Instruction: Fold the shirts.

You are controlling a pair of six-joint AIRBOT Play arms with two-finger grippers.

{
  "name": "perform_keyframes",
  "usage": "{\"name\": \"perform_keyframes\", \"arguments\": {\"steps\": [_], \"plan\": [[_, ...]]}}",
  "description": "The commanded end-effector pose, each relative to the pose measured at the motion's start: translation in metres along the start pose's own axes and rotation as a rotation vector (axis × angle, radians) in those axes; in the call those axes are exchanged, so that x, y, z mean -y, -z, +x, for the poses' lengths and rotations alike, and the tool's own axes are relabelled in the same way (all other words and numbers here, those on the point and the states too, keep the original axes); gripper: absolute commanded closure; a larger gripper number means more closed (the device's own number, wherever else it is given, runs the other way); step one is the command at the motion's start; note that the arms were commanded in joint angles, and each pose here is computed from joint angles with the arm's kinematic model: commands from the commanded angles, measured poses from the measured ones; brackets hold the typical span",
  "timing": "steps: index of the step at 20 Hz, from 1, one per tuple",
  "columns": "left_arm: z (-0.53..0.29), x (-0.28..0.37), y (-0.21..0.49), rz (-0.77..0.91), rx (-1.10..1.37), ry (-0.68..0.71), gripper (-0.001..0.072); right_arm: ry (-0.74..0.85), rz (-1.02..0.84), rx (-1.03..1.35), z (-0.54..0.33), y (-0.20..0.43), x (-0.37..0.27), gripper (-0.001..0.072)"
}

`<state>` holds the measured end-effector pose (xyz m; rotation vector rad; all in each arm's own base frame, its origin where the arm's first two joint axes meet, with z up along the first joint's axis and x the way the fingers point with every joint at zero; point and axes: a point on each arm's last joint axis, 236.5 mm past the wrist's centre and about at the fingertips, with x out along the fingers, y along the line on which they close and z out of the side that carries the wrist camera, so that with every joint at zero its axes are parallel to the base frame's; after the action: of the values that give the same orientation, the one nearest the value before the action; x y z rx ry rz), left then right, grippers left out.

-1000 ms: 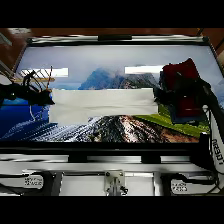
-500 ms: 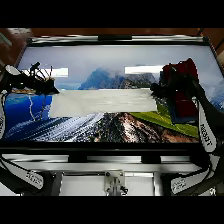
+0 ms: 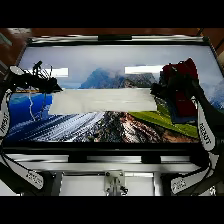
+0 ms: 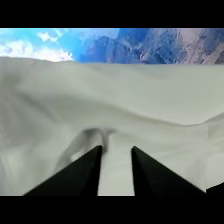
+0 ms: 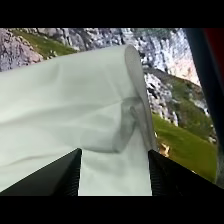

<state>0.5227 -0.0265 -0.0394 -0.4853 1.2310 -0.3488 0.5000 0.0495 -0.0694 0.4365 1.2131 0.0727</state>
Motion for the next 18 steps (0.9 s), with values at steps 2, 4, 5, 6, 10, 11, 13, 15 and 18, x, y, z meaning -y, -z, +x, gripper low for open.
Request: {"name": "perform_keyframes", "arguments": {"steps": [2,4,5,6,10,11,13,15,18], "plan": [[0.001,0.010,0.009,0.017,-0.049,0.024,0.0380,0.032,-0.037,-0.047,-0.010,0.009,0.013,0.0177],[-0.003,0.019,0.010,0.037,-0.055,0.054,0.0381,0.036,0.006,-0.048,-0.007,0.009,0.019,0.0077],[-0.005,0.025,0.009,0.034,-0.048,0.072,0.0381,0.028,0.015,-0.045,-0.003,0.008,0.018,0.0077],[-0.006,0.030,0.008,0.031,-0.044,0.088,0.0380,0.010,0.033,-0.040,0.002,0.006,0.015,0.0077],[-0.017,0.048,0.001,0.054,-0.008,0.140,0.0384,-0.043,0.100,-0.074,0.024,0.014,0.009,0.0077],[-0.020,0.050,0.000,0.059,-0.002,0.140,0.0387,-0.045,0.106,-0.081,0.027,0.016,0.010,0.0077],[-0.026,0.054,-0.002,0.069,0.011,0.139,0.0387,-0.052,0.110,-0.088,0.031,0.018,0.007,0.0078],[-0.031,0.060,-0.004,0.075,0.021,0.148,0.0387,-0.060,0.107,-0.109,0.034,0.024,0.000,0.0079],[-0.034,0.079,-0.008,0.054,0.042,0.226,0.0387,-0.066,0.083,-0.145,0.041,0.036,-0.010,0.0319]]}}
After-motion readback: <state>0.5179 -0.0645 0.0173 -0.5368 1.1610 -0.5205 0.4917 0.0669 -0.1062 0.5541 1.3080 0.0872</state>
